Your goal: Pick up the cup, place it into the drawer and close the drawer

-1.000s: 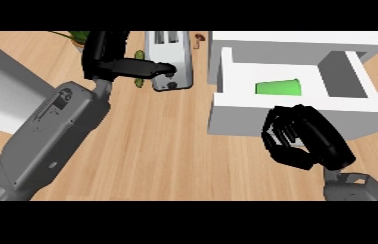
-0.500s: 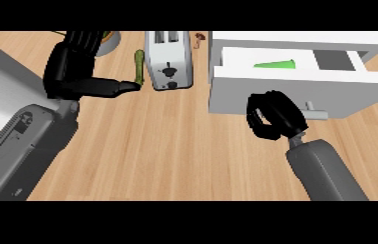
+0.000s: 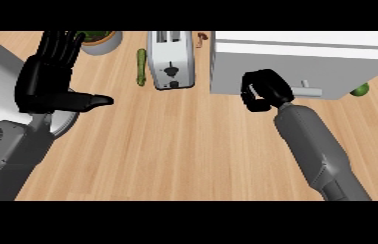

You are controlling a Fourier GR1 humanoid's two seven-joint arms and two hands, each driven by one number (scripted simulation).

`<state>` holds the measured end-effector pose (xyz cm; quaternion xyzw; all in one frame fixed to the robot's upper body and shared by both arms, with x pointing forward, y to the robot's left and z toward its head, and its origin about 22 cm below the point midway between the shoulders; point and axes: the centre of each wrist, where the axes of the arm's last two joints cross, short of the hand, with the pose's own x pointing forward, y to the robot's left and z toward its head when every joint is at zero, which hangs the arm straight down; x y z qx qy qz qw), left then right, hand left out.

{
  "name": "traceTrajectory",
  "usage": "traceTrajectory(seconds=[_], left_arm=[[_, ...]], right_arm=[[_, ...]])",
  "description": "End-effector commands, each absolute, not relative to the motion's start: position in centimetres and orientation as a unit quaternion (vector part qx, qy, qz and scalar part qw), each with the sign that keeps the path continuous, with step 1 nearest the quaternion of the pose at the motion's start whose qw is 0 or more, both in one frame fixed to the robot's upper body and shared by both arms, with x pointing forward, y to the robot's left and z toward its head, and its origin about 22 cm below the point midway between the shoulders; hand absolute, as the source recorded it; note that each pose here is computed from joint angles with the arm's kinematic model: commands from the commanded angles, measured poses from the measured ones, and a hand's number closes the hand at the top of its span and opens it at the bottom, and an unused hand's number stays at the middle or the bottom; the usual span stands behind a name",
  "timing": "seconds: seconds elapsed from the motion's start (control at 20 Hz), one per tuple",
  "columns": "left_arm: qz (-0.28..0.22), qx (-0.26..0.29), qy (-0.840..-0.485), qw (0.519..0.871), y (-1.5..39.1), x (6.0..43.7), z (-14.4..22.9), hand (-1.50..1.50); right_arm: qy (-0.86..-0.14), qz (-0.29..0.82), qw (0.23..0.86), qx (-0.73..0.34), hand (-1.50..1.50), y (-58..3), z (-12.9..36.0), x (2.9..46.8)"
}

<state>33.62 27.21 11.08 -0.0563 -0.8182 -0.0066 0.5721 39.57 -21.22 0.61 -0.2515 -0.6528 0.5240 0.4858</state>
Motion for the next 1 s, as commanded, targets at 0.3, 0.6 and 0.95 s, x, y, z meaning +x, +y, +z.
traceTrajectory(seconds=[0.3,0.6,0.95], left_arm=[[-0.017,-0.085,-0.814,0.575,28.5,32.8,9.9,-1.5],[-0.019,-0.108,-0.81,0.576,26.7,32.3,9.3,-1.5],[-0.023,-0.113,-0.808,0.577,27.2,32.2,8.0,-1.5]], right_arm=[[-0.625,0.497,0.543,-0.26,1.5,-25.4,2.9,42.8],[-0.631,0.481,0.556,-0.248,1.5,-27.3,4.2,43.2],[-0.665,0.452,0.545,-0.239,1.5,-28.8,5.1,43.3]])
